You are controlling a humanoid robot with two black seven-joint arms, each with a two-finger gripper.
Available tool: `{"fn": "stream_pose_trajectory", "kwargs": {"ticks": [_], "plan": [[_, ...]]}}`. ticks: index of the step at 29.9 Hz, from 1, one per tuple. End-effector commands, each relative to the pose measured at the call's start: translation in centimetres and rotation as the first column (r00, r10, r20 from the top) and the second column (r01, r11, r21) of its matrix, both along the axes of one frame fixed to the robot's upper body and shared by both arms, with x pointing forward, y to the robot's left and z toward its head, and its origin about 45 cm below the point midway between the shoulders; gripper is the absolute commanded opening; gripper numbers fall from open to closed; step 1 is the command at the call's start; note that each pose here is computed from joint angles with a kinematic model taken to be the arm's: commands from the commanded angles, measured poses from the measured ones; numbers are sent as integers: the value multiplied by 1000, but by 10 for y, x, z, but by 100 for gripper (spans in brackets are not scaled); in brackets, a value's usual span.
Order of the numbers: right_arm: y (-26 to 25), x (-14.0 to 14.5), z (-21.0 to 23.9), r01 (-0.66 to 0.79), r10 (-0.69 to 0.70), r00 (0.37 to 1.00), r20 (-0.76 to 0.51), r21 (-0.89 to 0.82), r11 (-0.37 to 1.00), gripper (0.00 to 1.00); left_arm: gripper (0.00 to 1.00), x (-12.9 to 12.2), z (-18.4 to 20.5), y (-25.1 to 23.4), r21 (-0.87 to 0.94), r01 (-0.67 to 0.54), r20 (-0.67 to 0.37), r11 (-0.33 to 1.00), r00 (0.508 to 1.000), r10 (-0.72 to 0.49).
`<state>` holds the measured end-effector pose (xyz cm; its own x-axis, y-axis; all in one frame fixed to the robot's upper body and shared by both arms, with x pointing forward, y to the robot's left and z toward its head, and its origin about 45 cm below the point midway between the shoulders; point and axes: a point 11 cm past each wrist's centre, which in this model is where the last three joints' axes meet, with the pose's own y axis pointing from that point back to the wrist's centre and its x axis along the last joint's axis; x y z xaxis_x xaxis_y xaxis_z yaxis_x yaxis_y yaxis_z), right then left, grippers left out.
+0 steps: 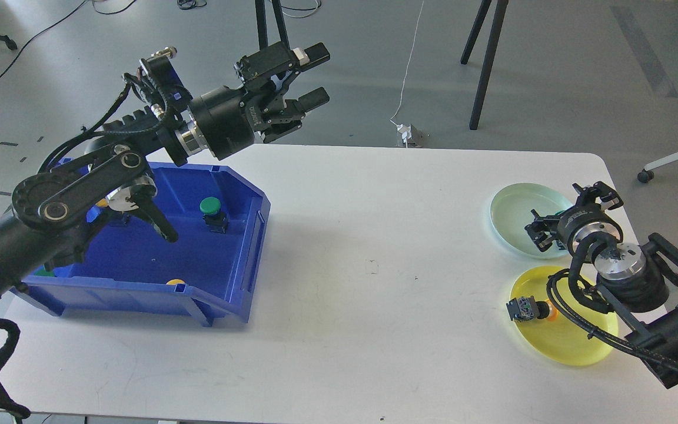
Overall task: Pass button and place on color plate
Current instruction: 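Carry the button with the right gripper and release it on the pale green plate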
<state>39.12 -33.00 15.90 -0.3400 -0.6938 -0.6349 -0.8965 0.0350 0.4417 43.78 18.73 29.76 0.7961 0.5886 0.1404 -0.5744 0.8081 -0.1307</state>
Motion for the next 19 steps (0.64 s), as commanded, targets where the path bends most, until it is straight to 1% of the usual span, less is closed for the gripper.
{"fn": "stream_pose_trajectory", "kwargs": {"ticks": [1, 3, 6, 7, 9, 10, 11, 14, 19], "plan": [[3, 6, 37, -157, 177, 971, 163, -130, 979, 93, 94, 20, 9, 42, -129, -153, -56, 980, 988, 147], [8, 10, 59, -246, 295, 923, 247, -212, 946, 94, 96, 28, 11, 79, -173, -255, -94, 951, 966, 242], [10, 9, 82, -359, 444, 837, 319, -292, 887, 94, 97, 31, 6, 121, -184, -361, -130, 914, 931, 342], [8, 6, 92, -381, 477, 804, 356, -307, 872, 94, 97, 28, -2, 131, -174, -384, -145, 907, 921, 362], [14, -2, 118, -421, 530, 710, 464, -324, 847, 94, 97, 19, -21, 146, -167, -421, -185, 892, 901, 391], [14, -4, 125, -423, 536, 684, 495, -330, 844, 94, 97, 16, -27, 149, -176, -433, -203, 884, 895, 398], [14, -6, 129, -417, 531, 671, 517, -329, 847, 94, 97, 14, -31, 152, -188, -447, -216, 875, 888, 407], [12, -6, 129, -403, 515, 670, 534, -321, 857, 97, 98, 9, -39, 159, -215, -473, -238, 854, 874, 424], [21, -3, 132, -408, 504, 656, 562, -298, 863, 96, 98, 10, -37, 160, -227, -476, -237, 850, 873, 426]]}}
